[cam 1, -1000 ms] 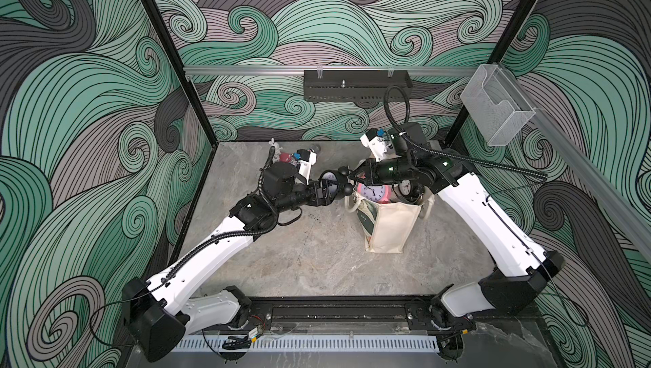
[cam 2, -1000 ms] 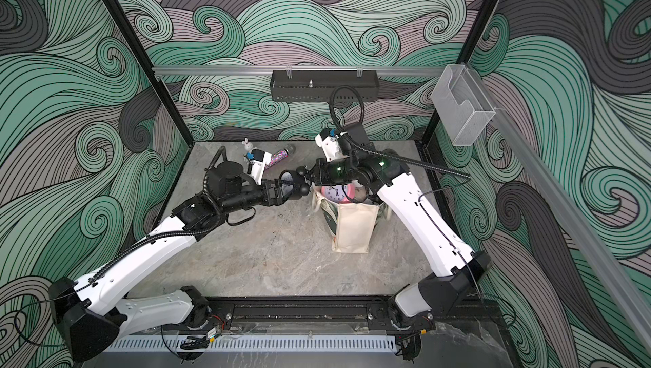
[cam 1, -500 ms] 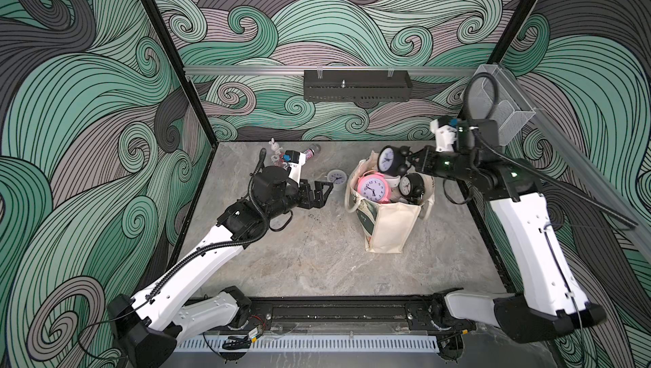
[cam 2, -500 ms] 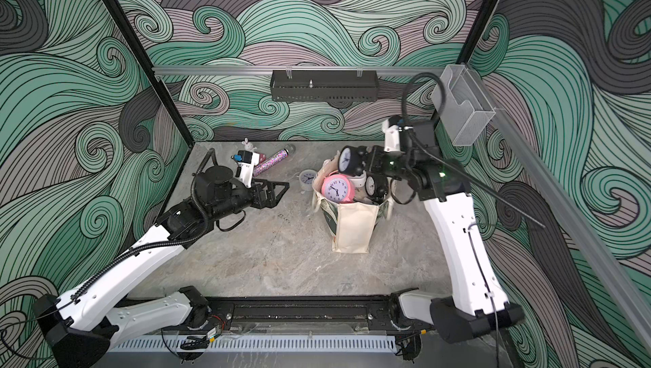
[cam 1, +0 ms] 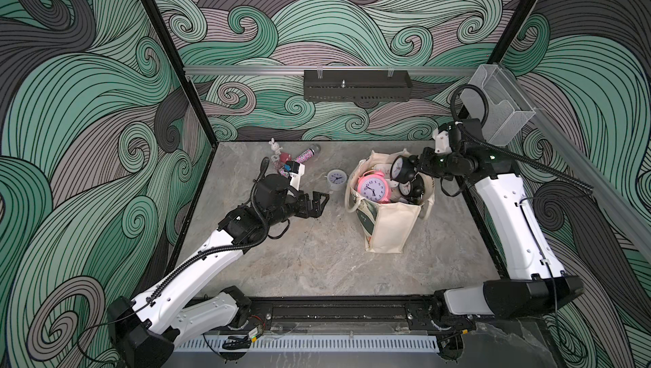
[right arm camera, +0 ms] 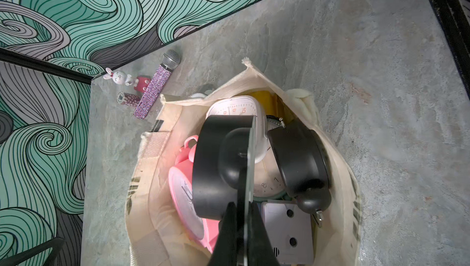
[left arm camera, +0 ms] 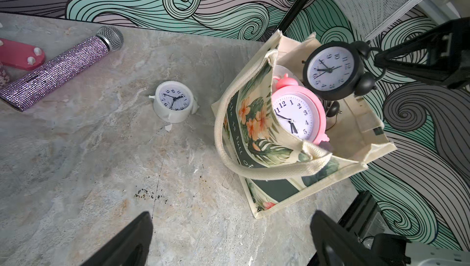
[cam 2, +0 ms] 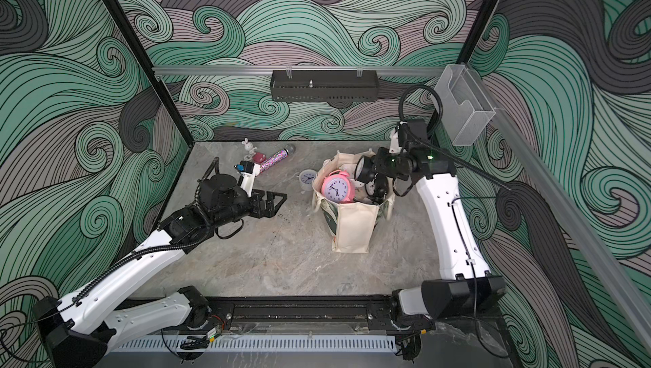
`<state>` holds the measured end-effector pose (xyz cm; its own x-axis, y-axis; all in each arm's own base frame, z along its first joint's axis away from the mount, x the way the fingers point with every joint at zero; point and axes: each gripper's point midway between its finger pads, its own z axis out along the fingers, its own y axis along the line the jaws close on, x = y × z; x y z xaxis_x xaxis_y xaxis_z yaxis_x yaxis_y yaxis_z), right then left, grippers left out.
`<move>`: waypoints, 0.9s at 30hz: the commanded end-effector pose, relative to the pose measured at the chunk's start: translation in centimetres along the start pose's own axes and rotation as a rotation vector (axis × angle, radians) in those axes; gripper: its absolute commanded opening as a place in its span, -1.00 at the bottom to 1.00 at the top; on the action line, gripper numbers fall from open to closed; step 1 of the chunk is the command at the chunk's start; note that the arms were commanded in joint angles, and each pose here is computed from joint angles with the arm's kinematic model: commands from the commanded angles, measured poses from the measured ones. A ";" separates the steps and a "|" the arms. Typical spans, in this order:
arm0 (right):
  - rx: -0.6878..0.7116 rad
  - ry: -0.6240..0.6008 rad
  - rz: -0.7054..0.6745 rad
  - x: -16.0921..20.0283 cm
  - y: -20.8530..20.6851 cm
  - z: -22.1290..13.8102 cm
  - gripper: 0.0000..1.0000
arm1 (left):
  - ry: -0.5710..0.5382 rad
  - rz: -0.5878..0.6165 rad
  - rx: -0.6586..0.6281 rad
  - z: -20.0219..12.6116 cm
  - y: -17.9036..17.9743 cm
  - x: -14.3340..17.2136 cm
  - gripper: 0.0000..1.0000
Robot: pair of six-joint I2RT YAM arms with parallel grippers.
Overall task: Put the alarm clock into the canvas bag
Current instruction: Place the alarm at the canvas bag.
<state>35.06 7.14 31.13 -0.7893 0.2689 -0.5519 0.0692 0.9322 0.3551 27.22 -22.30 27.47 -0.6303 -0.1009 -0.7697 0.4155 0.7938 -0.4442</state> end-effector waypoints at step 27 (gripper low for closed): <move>0.114 0.104 -0.015 2.5 -4.2 3.8 0.01 | 0.039 -0.007 -0.018 1.8 0.8 1.1 0.97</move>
<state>35.15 4.82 25.53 -0.8429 0.2748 -0.4625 0.1341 0.9399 0.3140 27.64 -22.72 24.85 -0.6699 -0.0747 -0.7387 0.3943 0.8073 -0.4392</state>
